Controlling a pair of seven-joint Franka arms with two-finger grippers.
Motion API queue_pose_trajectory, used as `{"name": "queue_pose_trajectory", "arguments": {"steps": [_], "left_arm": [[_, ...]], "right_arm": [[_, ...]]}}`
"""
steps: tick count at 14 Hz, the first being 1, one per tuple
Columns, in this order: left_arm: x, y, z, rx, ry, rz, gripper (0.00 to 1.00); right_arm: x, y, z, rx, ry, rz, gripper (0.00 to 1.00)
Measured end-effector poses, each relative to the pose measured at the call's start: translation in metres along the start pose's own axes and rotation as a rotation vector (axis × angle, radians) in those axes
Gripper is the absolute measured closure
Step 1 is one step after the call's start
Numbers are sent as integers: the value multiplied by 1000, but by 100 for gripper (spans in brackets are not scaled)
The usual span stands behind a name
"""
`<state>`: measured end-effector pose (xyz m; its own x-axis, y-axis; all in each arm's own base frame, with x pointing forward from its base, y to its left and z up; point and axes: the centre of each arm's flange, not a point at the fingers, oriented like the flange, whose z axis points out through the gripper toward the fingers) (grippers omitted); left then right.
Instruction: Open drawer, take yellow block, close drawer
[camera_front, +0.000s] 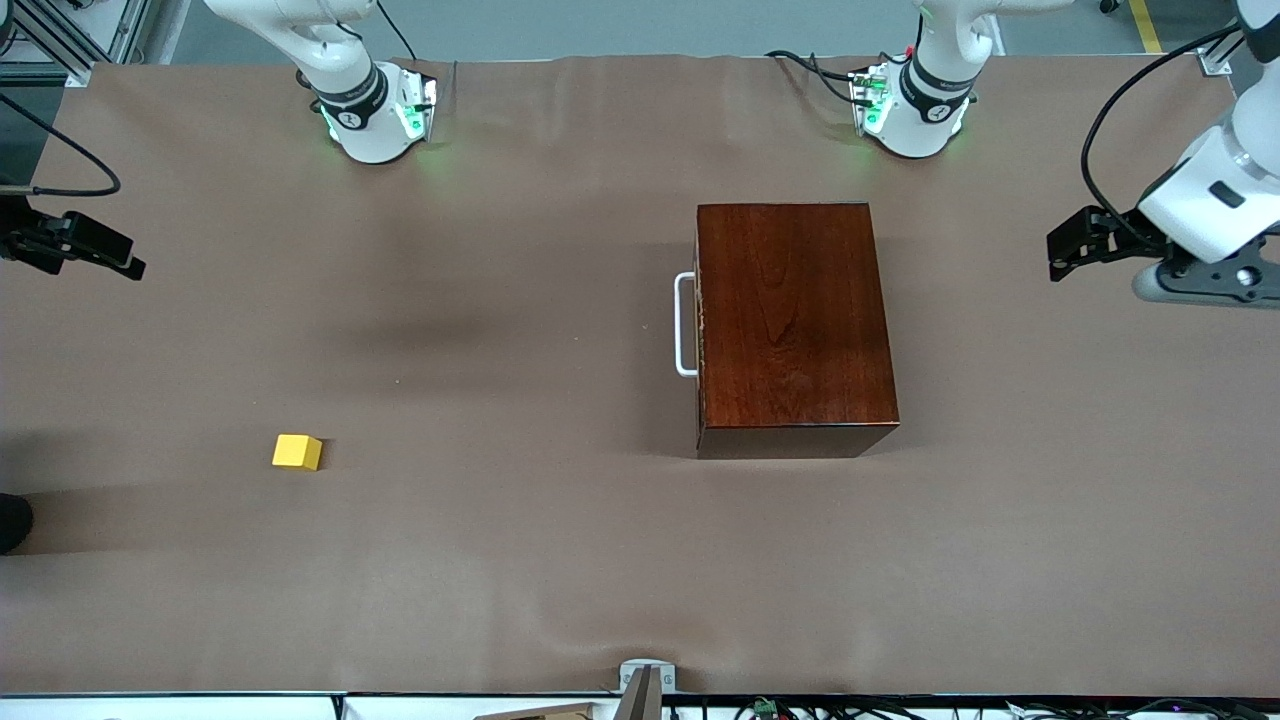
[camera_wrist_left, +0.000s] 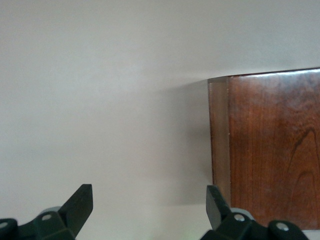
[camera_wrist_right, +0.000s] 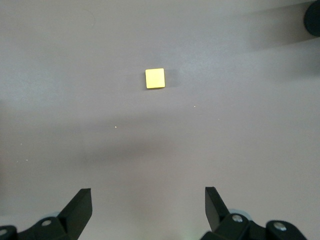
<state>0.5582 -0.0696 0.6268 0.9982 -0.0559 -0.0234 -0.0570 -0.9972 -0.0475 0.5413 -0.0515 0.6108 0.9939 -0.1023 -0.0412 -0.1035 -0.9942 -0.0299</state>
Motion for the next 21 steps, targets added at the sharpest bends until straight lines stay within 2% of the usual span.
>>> {"name": "queue_pose_trajectory", "arguments": {"steps": [9, 21], "left_arm": [[-18, -24, -1, -81, 44, -95, 0], [-18, -27, 1, -73, 42, -99, 0]], "right_arm": [[0, 0, 0, 0, 0, 0, 0], [0, 0, 0, 0, 0, 0, 0]]}}
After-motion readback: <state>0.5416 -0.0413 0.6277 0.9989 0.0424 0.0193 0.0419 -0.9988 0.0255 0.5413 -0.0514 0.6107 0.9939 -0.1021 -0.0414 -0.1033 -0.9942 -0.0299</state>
